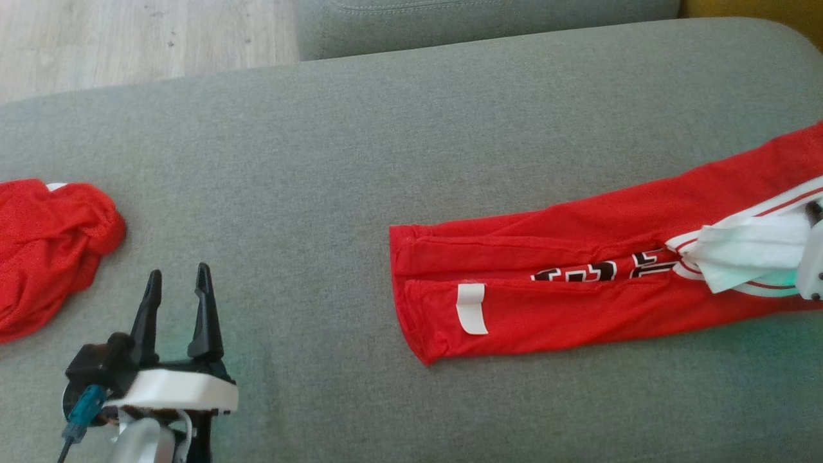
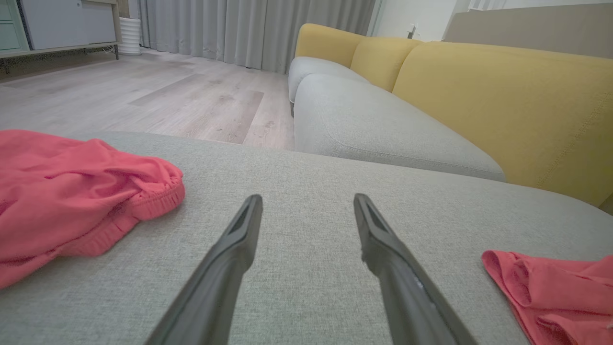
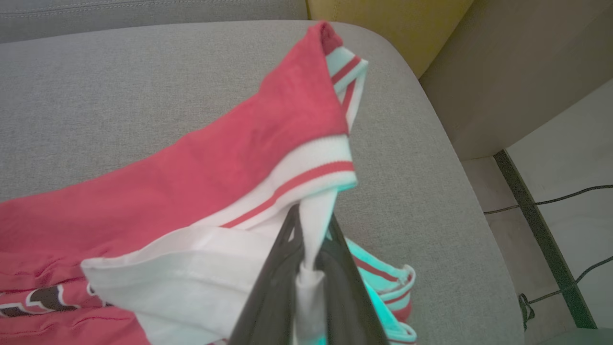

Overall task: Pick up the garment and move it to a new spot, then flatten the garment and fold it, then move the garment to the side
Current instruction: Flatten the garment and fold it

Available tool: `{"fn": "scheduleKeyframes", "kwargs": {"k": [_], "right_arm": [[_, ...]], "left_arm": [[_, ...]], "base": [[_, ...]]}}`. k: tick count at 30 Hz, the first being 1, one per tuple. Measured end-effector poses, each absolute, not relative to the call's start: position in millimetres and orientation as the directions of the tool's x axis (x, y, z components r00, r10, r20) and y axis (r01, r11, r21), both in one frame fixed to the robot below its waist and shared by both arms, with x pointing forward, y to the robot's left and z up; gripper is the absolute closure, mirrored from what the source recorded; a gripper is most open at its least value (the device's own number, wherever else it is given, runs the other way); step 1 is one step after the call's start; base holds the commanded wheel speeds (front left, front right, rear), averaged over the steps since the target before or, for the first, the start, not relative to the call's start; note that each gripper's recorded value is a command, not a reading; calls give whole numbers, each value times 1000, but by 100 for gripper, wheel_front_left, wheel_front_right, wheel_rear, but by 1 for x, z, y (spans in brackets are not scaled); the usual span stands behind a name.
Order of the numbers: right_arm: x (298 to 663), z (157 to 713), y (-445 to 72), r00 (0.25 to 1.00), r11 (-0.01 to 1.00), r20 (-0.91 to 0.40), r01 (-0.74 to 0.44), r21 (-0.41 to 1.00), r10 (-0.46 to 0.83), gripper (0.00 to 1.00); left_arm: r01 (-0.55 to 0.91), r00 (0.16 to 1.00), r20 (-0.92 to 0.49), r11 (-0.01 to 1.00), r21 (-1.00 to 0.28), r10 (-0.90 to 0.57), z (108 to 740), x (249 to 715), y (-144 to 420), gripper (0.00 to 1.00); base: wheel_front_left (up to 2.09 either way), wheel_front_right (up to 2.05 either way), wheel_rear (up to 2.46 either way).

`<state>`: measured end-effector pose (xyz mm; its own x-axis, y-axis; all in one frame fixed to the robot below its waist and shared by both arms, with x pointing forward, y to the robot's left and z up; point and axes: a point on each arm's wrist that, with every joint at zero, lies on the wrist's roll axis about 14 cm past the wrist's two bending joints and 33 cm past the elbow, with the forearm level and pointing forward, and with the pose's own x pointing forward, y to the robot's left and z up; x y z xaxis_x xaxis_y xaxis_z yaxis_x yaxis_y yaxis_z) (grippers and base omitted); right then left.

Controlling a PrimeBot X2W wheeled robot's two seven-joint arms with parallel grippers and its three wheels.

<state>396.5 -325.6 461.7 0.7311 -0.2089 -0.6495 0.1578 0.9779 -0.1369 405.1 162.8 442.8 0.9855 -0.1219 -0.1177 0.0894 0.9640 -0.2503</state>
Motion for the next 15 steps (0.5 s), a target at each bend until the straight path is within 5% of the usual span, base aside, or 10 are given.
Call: {"fn": "scheduleKeyframes", "kwargs": {"k": [7,15], "right_arm": [[401,472,-290,754,991,-644,83,-104,-130,100],[392,473,-161,752,974,-629,-225,34,196,100]], "left_arm": [[83,988,-104,965,-251,-112,448,402,166,0],[76,991,-88,966,-248,-101,454,398,170,0]], "base": [[0,0,0],[0,0,0]]}}
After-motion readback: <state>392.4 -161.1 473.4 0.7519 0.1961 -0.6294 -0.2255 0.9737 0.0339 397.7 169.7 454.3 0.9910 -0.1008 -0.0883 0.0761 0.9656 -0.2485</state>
